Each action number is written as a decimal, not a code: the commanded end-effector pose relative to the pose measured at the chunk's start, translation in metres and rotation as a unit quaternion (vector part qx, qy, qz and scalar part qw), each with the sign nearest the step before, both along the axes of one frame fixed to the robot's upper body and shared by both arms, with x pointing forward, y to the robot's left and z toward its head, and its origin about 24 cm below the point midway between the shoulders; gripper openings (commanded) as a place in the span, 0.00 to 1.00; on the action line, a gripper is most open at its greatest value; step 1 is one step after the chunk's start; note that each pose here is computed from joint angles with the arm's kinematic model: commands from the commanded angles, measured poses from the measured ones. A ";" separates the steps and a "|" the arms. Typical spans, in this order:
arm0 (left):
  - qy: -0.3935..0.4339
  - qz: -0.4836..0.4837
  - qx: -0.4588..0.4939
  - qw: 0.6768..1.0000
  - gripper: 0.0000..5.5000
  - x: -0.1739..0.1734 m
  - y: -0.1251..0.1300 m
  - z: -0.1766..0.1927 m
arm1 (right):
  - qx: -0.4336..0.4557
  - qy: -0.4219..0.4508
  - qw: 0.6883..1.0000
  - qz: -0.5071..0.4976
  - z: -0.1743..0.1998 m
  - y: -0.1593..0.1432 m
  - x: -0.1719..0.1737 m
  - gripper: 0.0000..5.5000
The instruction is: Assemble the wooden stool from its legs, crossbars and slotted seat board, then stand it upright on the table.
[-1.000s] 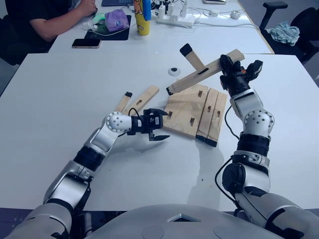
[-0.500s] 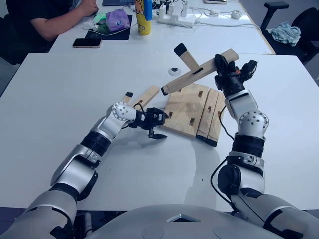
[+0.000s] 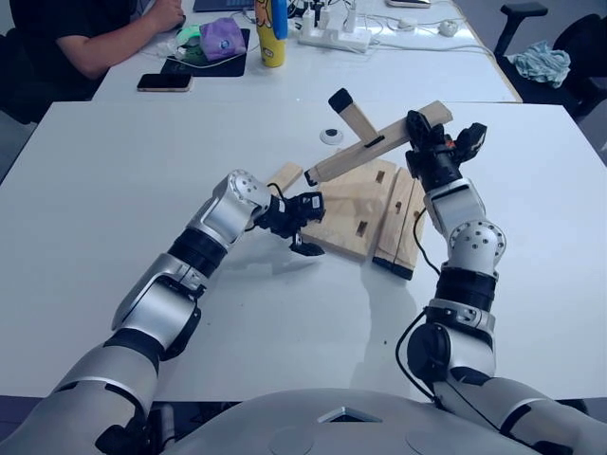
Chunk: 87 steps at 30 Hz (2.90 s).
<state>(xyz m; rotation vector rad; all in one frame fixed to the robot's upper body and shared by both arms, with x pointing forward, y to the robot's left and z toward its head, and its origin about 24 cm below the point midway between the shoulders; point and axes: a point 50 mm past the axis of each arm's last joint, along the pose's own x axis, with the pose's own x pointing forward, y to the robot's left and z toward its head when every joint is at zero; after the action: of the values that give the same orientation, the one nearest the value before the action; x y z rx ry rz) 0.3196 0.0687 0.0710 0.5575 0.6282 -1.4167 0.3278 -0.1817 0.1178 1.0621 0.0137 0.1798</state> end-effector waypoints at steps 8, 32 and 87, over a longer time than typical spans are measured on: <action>0.038 0.165 0.089 0.982 0.80 -0.028 0.064 -0.038 | -0.059 0.002 0.998 -0.025 -0.003 -0.003 -0.013 0.19; 0.064 0.268 -0.004 0.961 0.71 -0.035 0.033 -0.027 | -0.116 -0.016 0.992 -0.038 0.006 -0.003 -0.012 0.19; -0.155 0.301 -0.104 0.935 0.51 -0.045 0.083 0.009 | -0.050 -0.021 0.998 -0.036 0.023 0.004 0.006 0.19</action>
<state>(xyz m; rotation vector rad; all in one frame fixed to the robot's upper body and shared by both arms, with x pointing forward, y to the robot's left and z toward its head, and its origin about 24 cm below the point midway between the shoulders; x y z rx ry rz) 0.2730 0.1492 0.0808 0.3191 0.3293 -0.7798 0.3305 -0.1796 0.1306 0.9699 -0.0289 0.1073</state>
